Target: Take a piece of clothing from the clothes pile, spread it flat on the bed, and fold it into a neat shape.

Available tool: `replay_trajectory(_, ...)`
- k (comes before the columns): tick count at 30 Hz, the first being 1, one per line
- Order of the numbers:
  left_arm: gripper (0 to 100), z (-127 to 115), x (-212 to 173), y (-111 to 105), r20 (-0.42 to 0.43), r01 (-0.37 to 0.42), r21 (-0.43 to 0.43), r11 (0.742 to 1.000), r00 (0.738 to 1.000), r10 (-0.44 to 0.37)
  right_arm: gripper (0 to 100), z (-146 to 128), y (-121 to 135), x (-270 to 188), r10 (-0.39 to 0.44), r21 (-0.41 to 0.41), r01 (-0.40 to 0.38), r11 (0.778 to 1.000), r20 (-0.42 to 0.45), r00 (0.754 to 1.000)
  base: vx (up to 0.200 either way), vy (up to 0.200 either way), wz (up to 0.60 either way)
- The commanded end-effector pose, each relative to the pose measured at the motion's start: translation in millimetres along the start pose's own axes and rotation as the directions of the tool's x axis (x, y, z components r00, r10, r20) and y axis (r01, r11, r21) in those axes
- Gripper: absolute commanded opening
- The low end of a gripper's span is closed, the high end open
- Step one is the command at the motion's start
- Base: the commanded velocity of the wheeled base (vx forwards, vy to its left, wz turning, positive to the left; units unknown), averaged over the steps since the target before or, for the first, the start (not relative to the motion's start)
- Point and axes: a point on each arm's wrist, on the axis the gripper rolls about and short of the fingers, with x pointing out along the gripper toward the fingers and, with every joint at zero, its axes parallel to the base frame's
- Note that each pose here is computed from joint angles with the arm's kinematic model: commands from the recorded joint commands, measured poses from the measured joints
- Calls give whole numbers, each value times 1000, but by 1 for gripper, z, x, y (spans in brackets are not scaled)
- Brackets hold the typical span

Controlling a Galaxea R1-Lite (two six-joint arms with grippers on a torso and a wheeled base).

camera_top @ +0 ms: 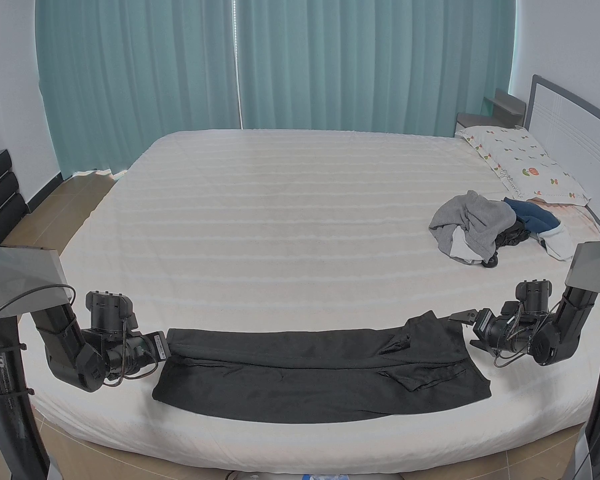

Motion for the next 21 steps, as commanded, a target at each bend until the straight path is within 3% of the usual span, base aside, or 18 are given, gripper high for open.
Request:
replay_trajectory(1, 0, -2, -4, 4, -5, -12, 2, 1000, 1000, 12, 100, 0, 1, -1, 2, -2, -2, 1000, 3, 1000, 0, 0, 0)
replay_trajectory(15, 0, -17, -6, 7, -66, -23, 56, 998, 997, 27, 100, -1, 0, -2, -3, 0, 3, 1000, -3, 1000, 0, 0, 0)
replay_trajectory(16, 100, -17, -7, 7, -66, -21, 62, 998, 997, 25, 100, -1, 0, -2, -2, -1, 2, 1000, -2, 1000, 0, 0, 0)
replay_trajectory(21, 100, -12, -11, 7, -49, -11, 58, 998, 999, 14, 100, -1, 1, -2, -1, -1, 1, 1000, -1, 1000, 0, 0, 0)
